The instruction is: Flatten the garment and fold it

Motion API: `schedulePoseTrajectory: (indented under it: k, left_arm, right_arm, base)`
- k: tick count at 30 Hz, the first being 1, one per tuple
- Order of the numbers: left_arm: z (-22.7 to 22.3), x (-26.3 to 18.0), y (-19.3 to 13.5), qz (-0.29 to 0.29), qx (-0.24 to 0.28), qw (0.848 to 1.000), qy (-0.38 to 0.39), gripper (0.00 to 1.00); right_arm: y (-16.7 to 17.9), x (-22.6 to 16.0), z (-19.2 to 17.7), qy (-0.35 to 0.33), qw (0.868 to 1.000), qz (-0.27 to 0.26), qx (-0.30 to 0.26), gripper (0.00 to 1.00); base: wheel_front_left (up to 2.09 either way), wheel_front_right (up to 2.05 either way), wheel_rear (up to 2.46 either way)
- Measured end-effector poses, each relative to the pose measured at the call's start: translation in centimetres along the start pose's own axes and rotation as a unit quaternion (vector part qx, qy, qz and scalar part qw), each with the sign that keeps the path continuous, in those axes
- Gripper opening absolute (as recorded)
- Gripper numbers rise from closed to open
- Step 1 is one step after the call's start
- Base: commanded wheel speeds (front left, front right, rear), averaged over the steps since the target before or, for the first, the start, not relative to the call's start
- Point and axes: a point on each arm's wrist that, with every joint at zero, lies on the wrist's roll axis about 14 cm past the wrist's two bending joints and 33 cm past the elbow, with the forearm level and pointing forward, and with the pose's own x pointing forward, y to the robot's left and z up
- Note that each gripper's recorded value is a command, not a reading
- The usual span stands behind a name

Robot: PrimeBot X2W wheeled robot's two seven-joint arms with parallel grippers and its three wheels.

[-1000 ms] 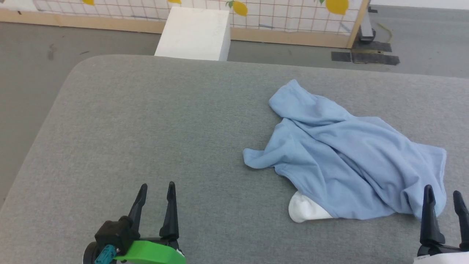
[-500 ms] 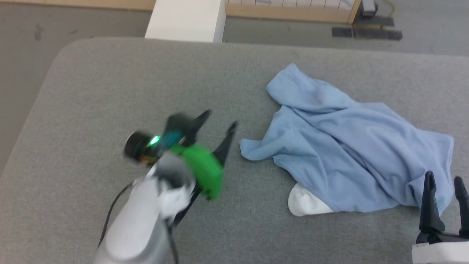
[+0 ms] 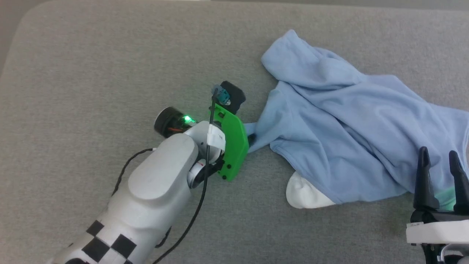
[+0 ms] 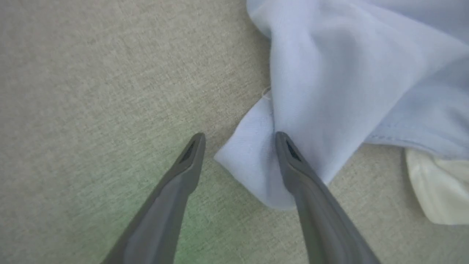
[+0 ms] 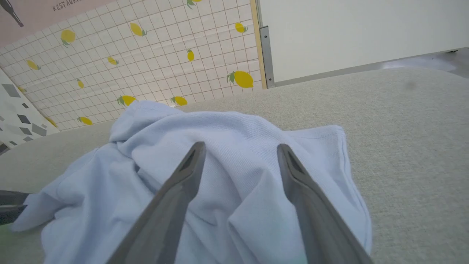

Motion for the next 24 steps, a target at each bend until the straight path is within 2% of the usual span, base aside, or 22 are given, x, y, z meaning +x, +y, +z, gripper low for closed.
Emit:
schedulePoseTrajectory:
  k: [6,7,8,12,18,24]
  left_arm:
    - [-1.2,2.2,0.3,-0.012,0.002,0.999,0.05,1.0]
    - [-1.3,2.5,0.1,-0.017,0.002,0.998,0.053,0.23]
    - [-1.4,2.7,-0.3,-0.026,-0.001,0.998,0.056,0.0]
    - [-1.0,2.9,-1.7,-0.053,-0.014,0.997,0.045,0.0]
    - [0.6,1.2,-2.3,-0.066,-0.052,0.996,-0.026,0.0]
    - [2.5,-4.3,1.0,-0.025,-0.105,0.983,-0.149,0.0]
  right_arm:
    - [-1.3,-0.1,-0.8,0.014,1.0,-0.019,-0.005,1.0]
    - [-1.4,-0.2,-0.9,0.015,1.0,-0.021,-0.006,1.0]
    - [-1.6,-0.2,-1.0,0.016,1.0,-0.023,-0.006,1.0]
    - [-1.9,-0.4,-1.2,0.02,0.999,-0.028,-0.007,1.0]
    - [-1.3,-0.4,-0.4,0.009,1.0,-0.019,-0.003,1.0]
    - [-0.2,-1.1,0.6,0.0,1.0,-0.002,0.002,1.0]
  base:
    - [0.0,0.0,0.0]
    - [0.0,0.0,0.0]
    - [0.0,0.0,0.0]
    - [0.0,0.0,0.0]
    - [0.0,0.0,0.0]
    - [0.0,0.0,0.0]
